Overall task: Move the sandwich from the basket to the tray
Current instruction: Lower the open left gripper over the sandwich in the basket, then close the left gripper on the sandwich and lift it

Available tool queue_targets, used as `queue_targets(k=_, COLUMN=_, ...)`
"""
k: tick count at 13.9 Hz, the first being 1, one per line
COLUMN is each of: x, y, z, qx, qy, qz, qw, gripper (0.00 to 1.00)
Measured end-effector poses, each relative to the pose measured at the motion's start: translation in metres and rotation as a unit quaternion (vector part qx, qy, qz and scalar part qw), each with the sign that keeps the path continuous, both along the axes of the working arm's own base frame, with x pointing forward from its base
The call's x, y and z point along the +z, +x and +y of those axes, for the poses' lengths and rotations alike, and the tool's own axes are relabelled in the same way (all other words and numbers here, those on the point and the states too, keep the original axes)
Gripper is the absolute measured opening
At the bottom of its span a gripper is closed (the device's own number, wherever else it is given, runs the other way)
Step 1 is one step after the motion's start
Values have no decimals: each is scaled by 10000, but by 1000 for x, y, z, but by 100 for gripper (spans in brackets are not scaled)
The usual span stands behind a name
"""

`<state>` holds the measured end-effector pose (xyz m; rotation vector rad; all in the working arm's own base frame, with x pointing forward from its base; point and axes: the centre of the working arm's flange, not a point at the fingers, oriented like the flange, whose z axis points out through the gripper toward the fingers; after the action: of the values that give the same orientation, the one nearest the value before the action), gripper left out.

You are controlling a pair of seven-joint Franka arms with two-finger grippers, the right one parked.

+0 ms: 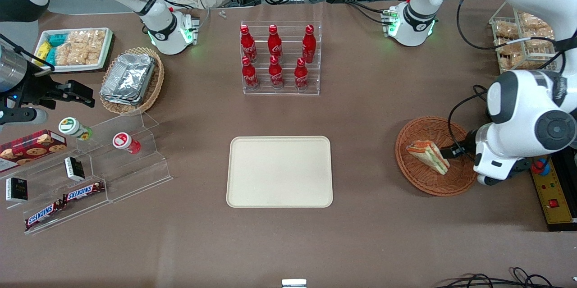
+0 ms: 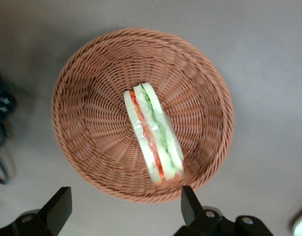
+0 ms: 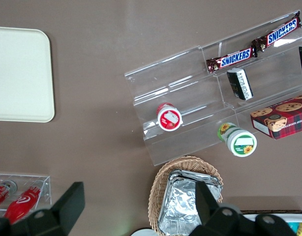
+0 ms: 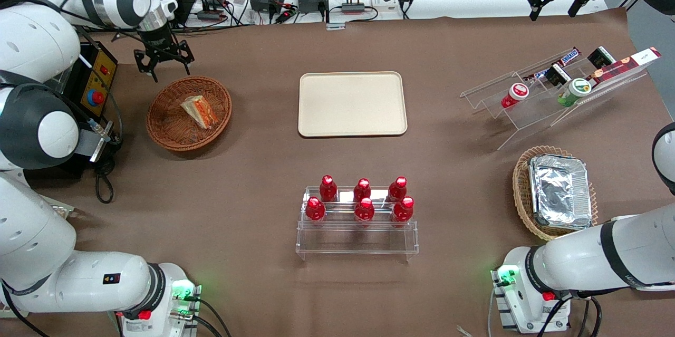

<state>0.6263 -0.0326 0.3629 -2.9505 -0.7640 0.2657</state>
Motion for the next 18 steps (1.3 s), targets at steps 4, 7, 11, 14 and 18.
queue_targets(k=4, x=-46, y=-11, z=4, qx=765, qy=117, qz=-99, qw=9970, gripper=99)
queue_targets(k=7, x=-71, y=-12, z=4, qx=1138, qy=159, qz=-168, qw=9932, gripper=99)
queue_targets(k=11, x=-84, y=-5, z=4, qx=1543, qy=167, qz=-428, qw=9870, gripper=99)
queue_targets(k=14, x=-107, y=-14, z=11, qx=1707, qy=173, qz=-478, qw=9840, gripper=99)
queue_targets(k=18, x=-121, y=-25, z=16, qx=1762, qy=190, qz=-408, qw=9833, gripper=95)
